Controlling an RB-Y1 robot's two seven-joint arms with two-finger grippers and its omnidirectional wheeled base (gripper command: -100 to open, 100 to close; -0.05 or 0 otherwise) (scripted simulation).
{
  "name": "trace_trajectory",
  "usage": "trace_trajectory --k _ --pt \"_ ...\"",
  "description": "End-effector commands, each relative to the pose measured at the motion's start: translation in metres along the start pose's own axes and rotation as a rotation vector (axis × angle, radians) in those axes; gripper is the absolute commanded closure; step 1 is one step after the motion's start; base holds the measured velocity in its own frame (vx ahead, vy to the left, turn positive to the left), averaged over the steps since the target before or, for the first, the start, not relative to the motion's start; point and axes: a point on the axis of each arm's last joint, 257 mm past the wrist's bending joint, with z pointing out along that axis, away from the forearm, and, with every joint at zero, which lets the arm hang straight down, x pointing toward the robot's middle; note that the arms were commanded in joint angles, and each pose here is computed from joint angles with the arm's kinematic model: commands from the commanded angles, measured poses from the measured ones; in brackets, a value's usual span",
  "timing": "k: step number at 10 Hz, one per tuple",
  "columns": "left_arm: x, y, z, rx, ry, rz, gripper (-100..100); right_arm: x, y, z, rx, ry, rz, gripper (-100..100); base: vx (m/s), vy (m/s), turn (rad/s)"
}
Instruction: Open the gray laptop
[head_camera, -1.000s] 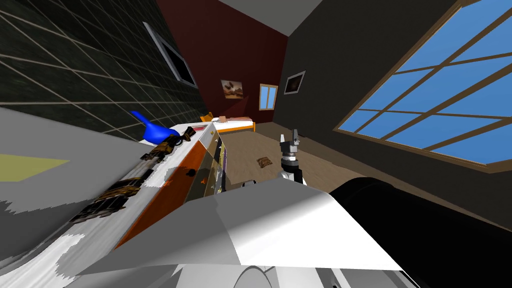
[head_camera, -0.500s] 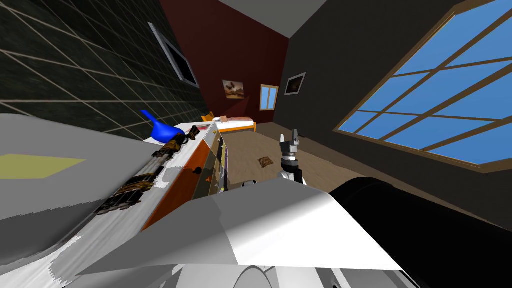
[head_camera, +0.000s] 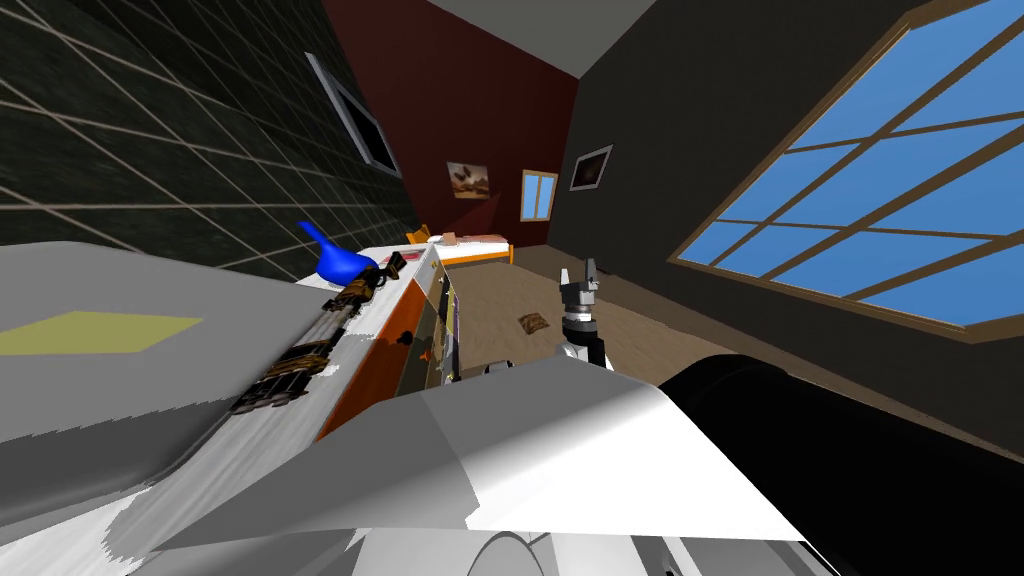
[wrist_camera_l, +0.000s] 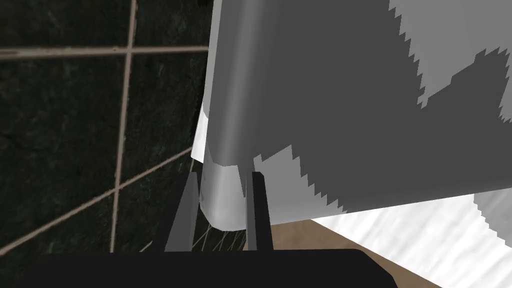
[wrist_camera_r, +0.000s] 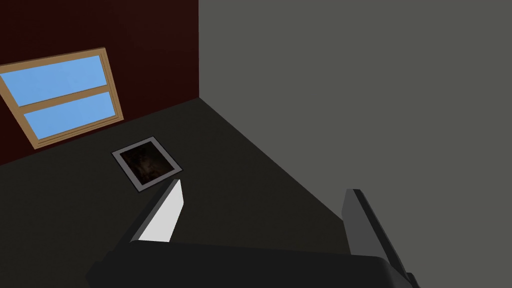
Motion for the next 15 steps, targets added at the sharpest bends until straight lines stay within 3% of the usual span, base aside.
trace_trajectory --k 1,2,3,4,5,7,9,13,14,15 --pt "-0.004 -0.002 -0.014 0.003 -0.002 -0.006 -100 0.0 0.0 0.0 0.0 0.0 0.0 0 -0.006 0.026 -0.013" --pt "-0.004 -0.002 -0.014 0.003 -0.002 -0.006 -100 0.0 0.0 0.0 0.0 0.0 0.0 0 0.003 0.007 0.003" --pt "-0.007 -0.004 -0.029 0.006 -0.004 -0.011 -100 0.0 0.0 0.0 0.0 0.0 0.0 0 0.003 0.018 -0.022" --pt "-0.007 -0.004 -0.029 0.006 -0.004 -0.011 -100 0.0 0.0 0.0 0.0 0.0 0.0 0 0.0 0.022 -0.019" --pt "-0.009 -0.005 -0.044 0.01 -0.005 -0.015 -100 0.0 0.0 0.0 0.0 0.0 0.0 0 -0.01 0.028 -0.033" --pt "-0.009 -0.005 -0.044 0.01 -0.005 -0.015 -100 0.0 0.0 0.0 0.0 0.0 0.0 0 -0.008 0.022 -0.004" --pt "-0.011 -0.004 -0.06 0.015 -0.006 -0.019 -100 0.0 0.0 0.0 0.0 0.0 0.0 0 -0.004 0.016 -0.016" --pt "-0.012 -0.003 -0.076 0.018 -0.005 -0.022 -100 0.0 0.0 0.0 0.0 0.0 0.0 0 -0.001 0.004 -0.002" --pt "-0.011 -0.004 -0.072 0.02 -0.002 -0.021 -100 0.0 0.0 0.0 0.0 0.0 0.0 0 0.0 0.0 0.0" --pt "-0.011 -0.004 -0.073 0.02 -0.001 -0.021 0 0.0 0.0 0.0 0.0 0.0 0.0 0 0.0 0.0 0.0"
